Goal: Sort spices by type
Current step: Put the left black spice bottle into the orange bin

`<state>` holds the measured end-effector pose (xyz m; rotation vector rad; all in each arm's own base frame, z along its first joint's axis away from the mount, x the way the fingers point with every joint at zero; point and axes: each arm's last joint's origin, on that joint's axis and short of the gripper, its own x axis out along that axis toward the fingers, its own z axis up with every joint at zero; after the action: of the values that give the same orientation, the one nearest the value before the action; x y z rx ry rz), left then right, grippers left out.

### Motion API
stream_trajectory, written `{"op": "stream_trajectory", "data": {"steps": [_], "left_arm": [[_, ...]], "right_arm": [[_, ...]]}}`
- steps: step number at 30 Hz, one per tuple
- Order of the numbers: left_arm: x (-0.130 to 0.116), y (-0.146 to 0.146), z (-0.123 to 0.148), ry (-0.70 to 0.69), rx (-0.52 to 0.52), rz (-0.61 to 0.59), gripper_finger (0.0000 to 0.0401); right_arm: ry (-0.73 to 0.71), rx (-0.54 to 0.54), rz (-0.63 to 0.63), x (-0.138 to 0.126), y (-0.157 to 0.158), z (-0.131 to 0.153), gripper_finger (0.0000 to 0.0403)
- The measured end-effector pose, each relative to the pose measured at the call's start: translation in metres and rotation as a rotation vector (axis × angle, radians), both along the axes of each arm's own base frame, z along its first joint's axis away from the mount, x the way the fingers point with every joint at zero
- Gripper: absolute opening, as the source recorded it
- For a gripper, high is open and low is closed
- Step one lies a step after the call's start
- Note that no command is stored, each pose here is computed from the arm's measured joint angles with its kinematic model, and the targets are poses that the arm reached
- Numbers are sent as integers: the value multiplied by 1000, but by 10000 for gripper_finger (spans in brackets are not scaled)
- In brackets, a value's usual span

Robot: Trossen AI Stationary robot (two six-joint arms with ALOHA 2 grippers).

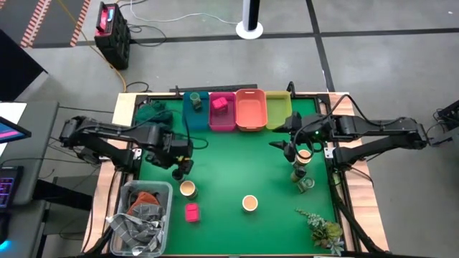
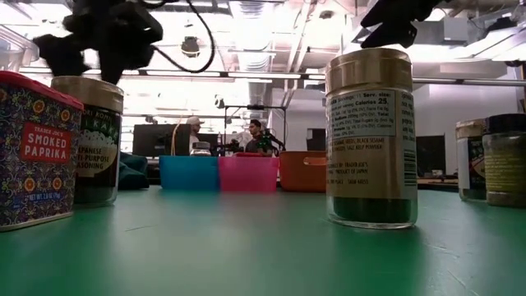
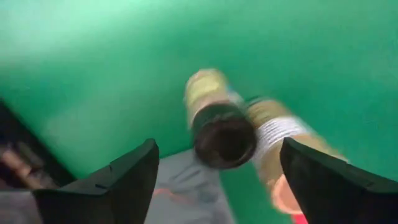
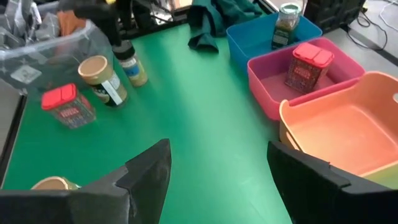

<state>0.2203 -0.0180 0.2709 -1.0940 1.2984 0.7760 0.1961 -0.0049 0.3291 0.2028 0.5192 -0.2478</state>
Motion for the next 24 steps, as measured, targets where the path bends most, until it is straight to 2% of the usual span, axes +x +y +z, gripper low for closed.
{"op": "stream_trajectory", "data": {"steps": [8, 11, 16, 24], "left_arm": [[2, -10, -17, -35, 46, 44, 370], [5, -12, -25, -69, 41, 61, 371], [2, -15, -36, -52, 65, 108, 371], [10, -17, -46, -22, 63, 98, 369]], "right_arm": [[-26, 0, 0, 1, 0, 2, 291], [-26, 0, 0, 1, 0, 2, 291], [-26, 1, 1, 1, 0, 2, 291], [-25, -6, 3, 2, 0, 2, 291]]}}
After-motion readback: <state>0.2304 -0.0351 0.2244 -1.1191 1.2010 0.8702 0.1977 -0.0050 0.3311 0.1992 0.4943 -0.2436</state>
